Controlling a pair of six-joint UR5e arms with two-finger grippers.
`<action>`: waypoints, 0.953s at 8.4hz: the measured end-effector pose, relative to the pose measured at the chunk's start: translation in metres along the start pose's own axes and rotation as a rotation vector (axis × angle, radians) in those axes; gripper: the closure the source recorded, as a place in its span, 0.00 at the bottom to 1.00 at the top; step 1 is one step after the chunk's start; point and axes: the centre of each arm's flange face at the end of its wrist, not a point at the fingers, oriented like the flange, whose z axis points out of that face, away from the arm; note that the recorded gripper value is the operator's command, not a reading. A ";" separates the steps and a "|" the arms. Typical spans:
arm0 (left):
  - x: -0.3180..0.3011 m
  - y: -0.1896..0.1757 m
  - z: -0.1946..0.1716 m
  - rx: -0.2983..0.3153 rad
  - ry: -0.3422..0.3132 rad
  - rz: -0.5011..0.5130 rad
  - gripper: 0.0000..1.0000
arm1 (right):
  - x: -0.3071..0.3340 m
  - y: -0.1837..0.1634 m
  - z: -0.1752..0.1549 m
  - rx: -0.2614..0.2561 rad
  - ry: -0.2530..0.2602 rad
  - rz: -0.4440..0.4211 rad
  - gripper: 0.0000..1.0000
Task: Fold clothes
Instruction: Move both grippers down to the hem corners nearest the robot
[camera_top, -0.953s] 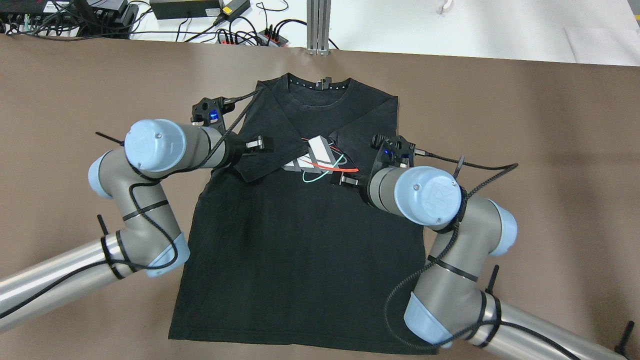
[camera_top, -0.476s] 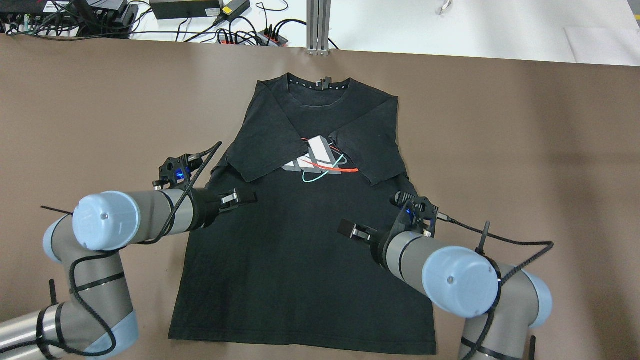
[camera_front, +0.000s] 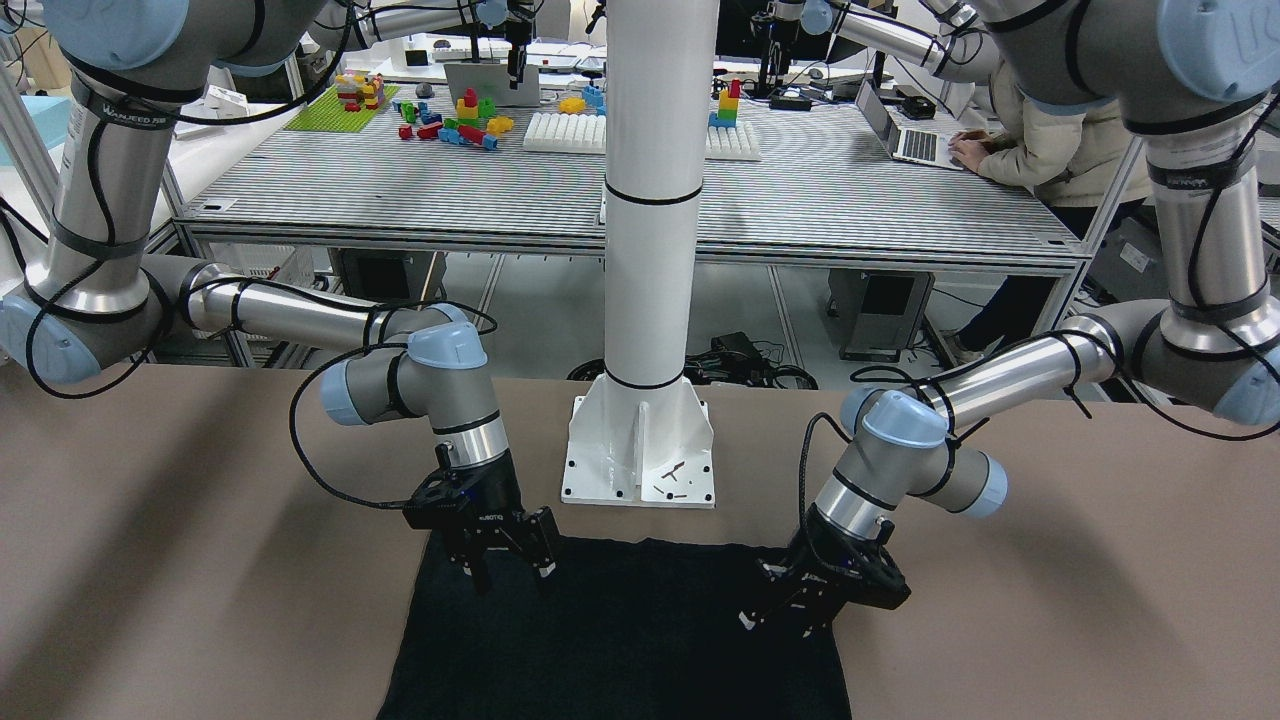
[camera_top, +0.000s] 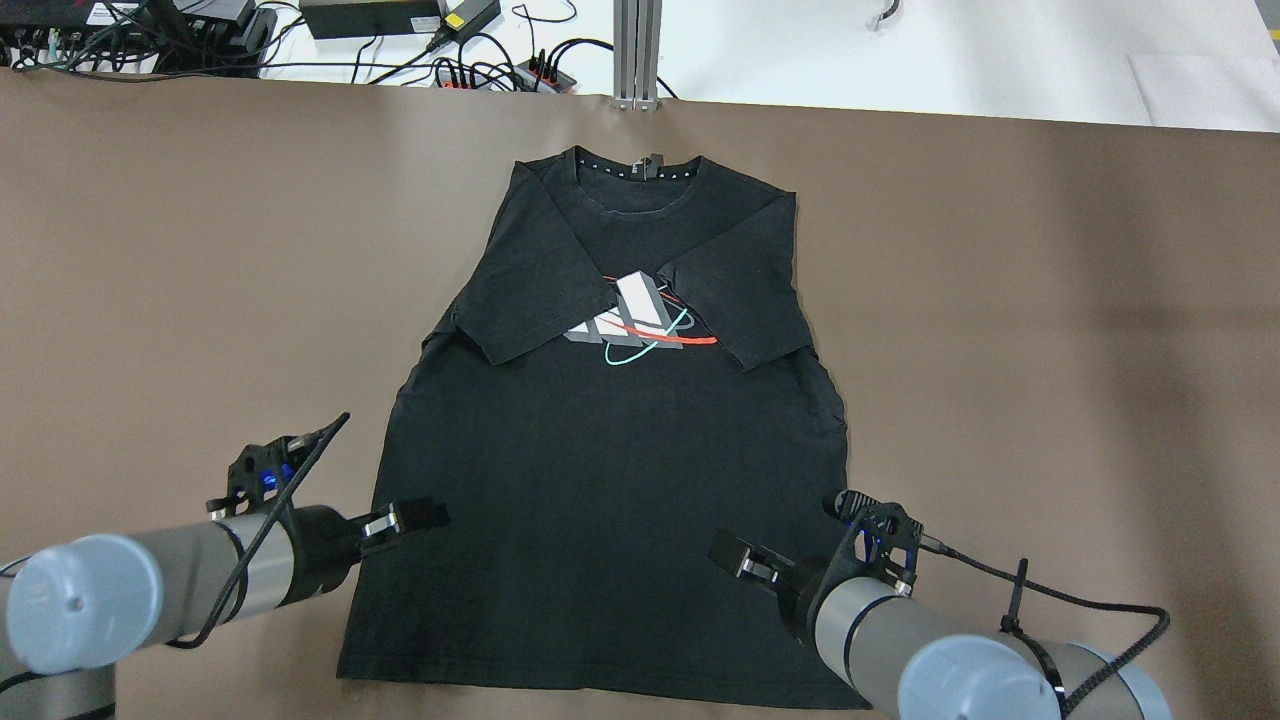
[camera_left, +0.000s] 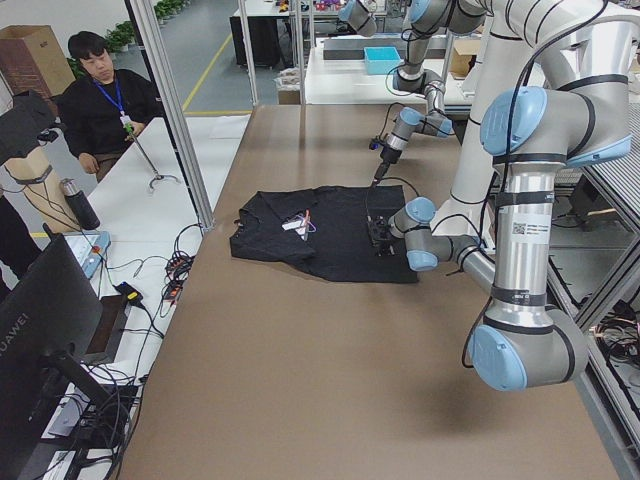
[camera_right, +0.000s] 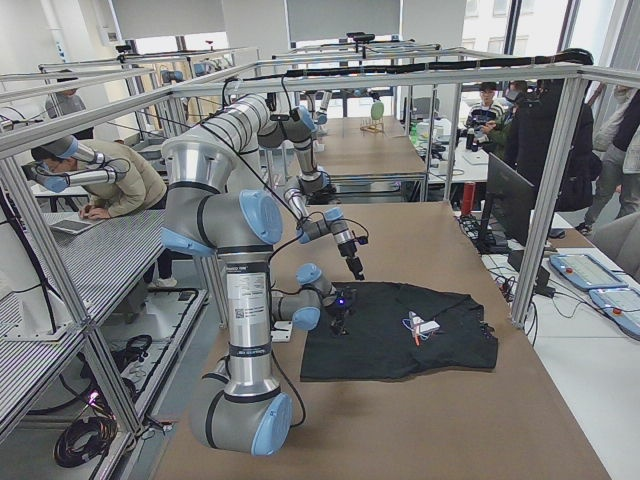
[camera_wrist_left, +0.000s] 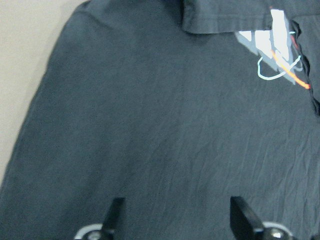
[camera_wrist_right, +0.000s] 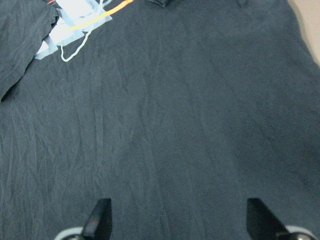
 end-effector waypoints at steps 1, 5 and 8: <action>-0.020 0.020 -0.013 -0.010 -0.022 -0.003 0.23 | 0.010 0.013 -0.004 0.001 0.001 0.002 0.06; -0.081 0.075 -0.024 -0.027 -0.118 0.024 0.24 | 0.070 0.042 -0.018 -0.016 -0.063 -0.009 0.06; -0.107 0.089 -0.015 -0.029 -0.165 0.052 0.27 | 0.083 0.044 -0.019 -0.019 -0.071 -0.012 0.06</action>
